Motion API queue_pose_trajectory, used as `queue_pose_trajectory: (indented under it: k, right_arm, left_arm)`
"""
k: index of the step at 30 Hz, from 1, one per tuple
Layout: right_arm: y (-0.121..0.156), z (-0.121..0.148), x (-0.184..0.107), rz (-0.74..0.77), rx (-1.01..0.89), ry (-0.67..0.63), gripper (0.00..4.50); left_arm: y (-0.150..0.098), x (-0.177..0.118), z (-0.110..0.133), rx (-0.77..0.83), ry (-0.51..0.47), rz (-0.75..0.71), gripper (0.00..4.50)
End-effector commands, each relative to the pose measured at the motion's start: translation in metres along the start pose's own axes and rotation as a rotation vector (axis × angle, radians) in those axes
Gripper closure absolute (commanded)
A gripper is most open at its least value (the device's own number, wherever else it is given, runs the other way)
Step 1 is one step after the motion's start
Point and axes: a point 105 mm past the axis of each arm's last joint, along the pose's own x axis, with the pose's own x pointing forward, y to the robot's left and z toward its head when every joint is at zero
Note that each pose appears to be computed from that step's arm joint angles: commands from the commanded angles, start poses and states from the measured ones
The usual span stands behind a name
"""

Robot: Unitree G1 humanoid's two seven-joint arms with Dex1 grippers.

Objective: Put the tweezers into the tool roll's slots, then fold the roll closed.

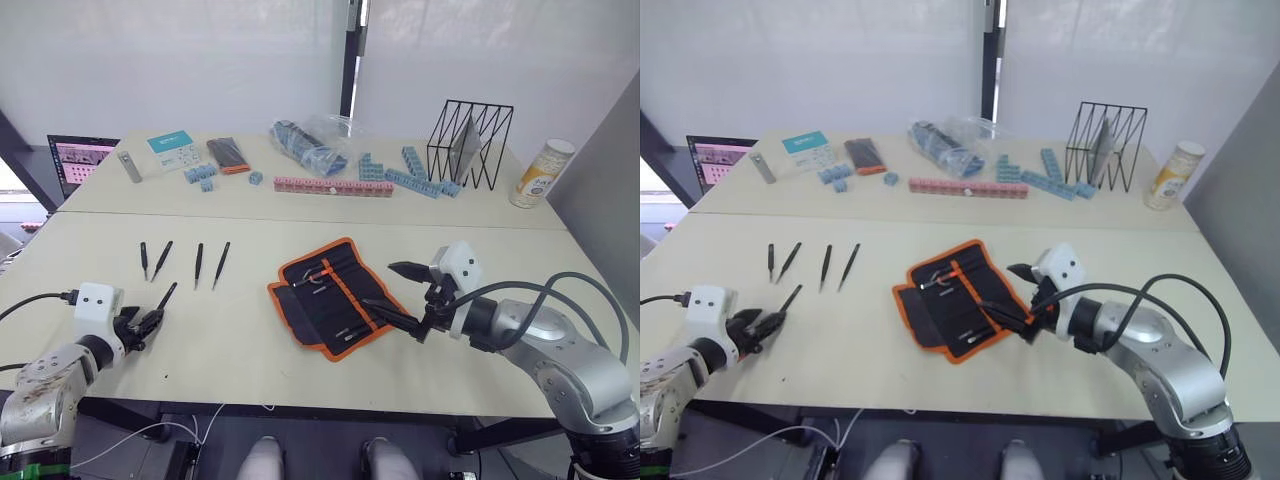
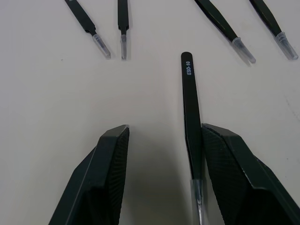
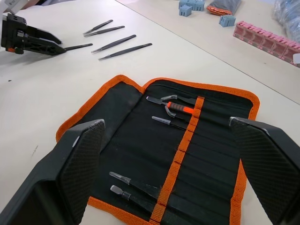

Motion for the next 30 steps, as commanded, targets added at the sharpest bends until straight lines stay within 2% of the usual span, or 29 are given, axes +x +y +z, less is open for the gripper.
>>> queue_pose_trajectory:
  k: [1,8,16,20,24,27,30]
  right_arm:
    - [0.0,0.012,-0.004,-0.021,-0.038,-0.042,0.0]
    - [0.003,0.009,-0.005,-0.022,-0.032,-0.03,0.0]
    - [0.005,0.009,-0.005,-0.034,-0.026,-0.026,0.0]
    - [0.006,0.007,-0.005,-0.056,-0.017,-0.017,0.0]
    - [0.012,-0.002,-0.001,-0.103,0.026,0.0,0.0]
    - [0.01,-0.014,0.003,-0.155,0.032,0.039,0.0]
    - [0.006,-0.023,0.007,-0.208,0.03,0.065,0.87]
  left_arm:
    - [-0.014,0.007,-0.015,-0.01,0.044,-0.055,2.18]
    - [-0.03,0.019,-0.012,0.004,0.037,-0.111,4.42]
    - [-0.024,0.016,-0.002,0.025,0.009,-0.1,4.47]
    - [-0.026,0.005,0.038,0.091,-0.082,-0.149,4.47]
    - [-0.056,-0.014,0.096,0.159,-0.166,-0.338,4.47]
    - [-0.083,-0.02,0.109,0.178,-0.132,-0.472,4.47]
    - [-0.123,-0.021,0.111,0.215,-0.06,-0.644,4.5]
